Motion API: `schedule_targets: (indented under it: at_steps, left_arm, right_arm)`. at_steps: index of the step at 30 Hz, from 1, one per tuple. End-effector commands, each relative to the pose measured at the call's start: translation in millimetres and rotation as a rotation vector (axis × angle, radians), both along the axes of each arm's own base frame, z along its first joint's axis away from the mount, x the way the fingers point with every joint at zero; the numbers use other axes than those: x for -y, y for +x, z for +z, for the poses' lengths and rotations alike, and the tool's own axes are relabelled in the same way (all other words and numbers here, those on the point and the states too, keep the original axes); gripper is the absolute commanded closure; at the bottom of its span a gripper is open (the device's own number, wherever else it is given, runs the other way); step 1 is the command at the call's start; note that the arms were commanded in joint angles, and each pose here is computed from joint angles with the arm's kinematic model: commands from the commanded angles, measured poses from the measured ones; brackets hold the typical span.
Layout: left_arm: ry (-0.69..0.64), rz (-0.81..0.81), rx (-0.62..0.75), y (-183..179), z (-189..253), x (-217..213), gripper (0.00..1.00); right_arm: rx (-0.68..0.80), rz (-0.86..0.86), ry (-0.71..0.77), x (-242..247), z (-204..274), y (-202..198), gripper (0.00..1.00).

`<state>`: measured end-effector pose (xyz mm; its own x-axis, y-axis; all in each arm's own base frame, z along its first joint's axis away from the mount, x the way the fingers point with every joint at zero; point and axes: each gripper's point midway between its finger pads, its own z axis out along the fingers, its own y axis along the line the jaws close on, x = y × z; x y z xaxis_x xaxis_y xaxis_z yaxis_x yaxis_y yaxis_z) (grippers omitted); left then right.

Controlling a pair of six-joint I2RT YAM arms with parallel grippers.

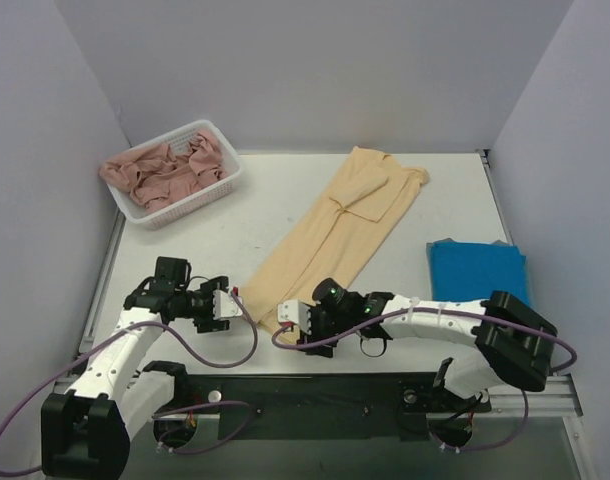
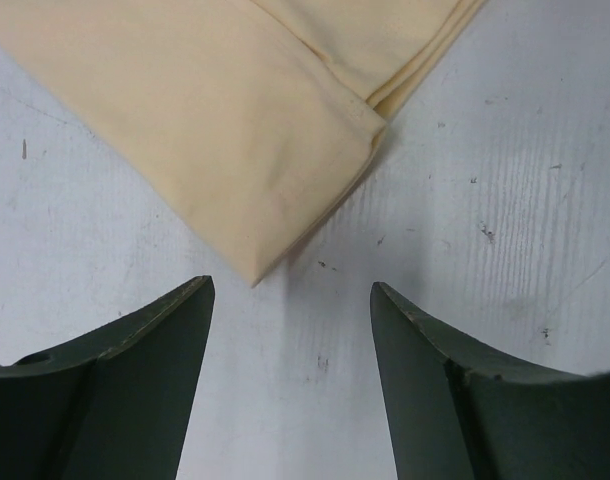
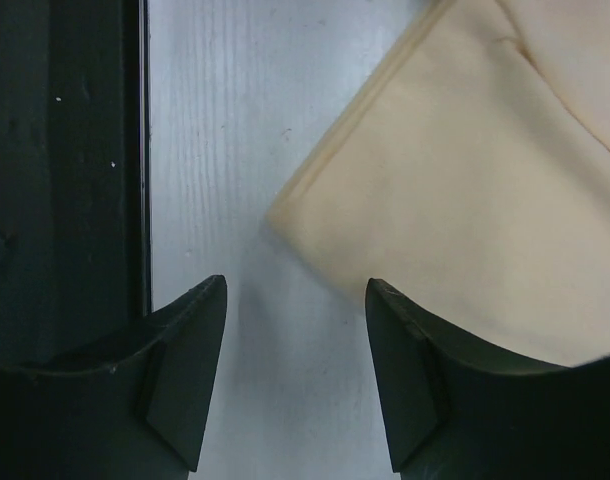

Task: Fold and stack the t-shirts
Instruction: Rotate the tshirt 90 degrees

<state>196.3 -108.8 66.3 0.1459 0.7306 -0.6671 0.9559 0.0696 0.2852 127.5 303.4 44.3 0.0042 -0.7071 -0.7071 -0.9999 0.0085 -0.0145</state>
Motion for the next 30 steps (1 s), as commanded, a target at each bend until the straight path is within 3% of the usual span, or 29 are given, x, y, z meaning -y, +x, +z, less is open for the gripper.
schedule_targets:
  at_steps: [1,9,11,12,14,17,20,25,30]
  left_arm:
    - [-0.034,-0.002,0.007,-5,3,1,0.27]
    - [0.047,-0.073,0.098,-3,0,5,0.27]
    - [0.041,-0.086,0.103,-4,2,8,0.27]
    - [0.046,-0.105,0.109,-6,0,10,0.27]
    - [0.069,-0.154,0.12,-12,-3,10,0.27]
    - [0.113,-0.326,0.113,-39,-9,9,0.28]
    - [0.074,-0.402,0.131,-49,1,19,0.27]
    - [-0.067,-0.532,0.191,-58,23,53,0.12]
    - [-0.039,-0.686,0.211,-66,16,76,0.11]
  right_arm:
    - [0.2,0.136,-0.02,-31,-1,10,0.47]
    - [0.255,0.212,-0.112,-45,-27,-2,0.5]
    - [0.221,0.213,-0.145,-46,-38,-10,0.67]
    - [0.208,0.21,-0.172,-42,-43,-13,0.82]
    - [0.194,0.203,-0.252,-28,-40,-20,1.0]
    - [0.162,0.168,-0.281,-1,-25,-32,1.0]
    - [0.185,0.213,-0.258,31,-10,-47,1.0]
    - [0.195,0.3,-0.282,62,-7,-64,1.0]
    - [0.223,0.335,-0.317,78,-11,-64,1.0]
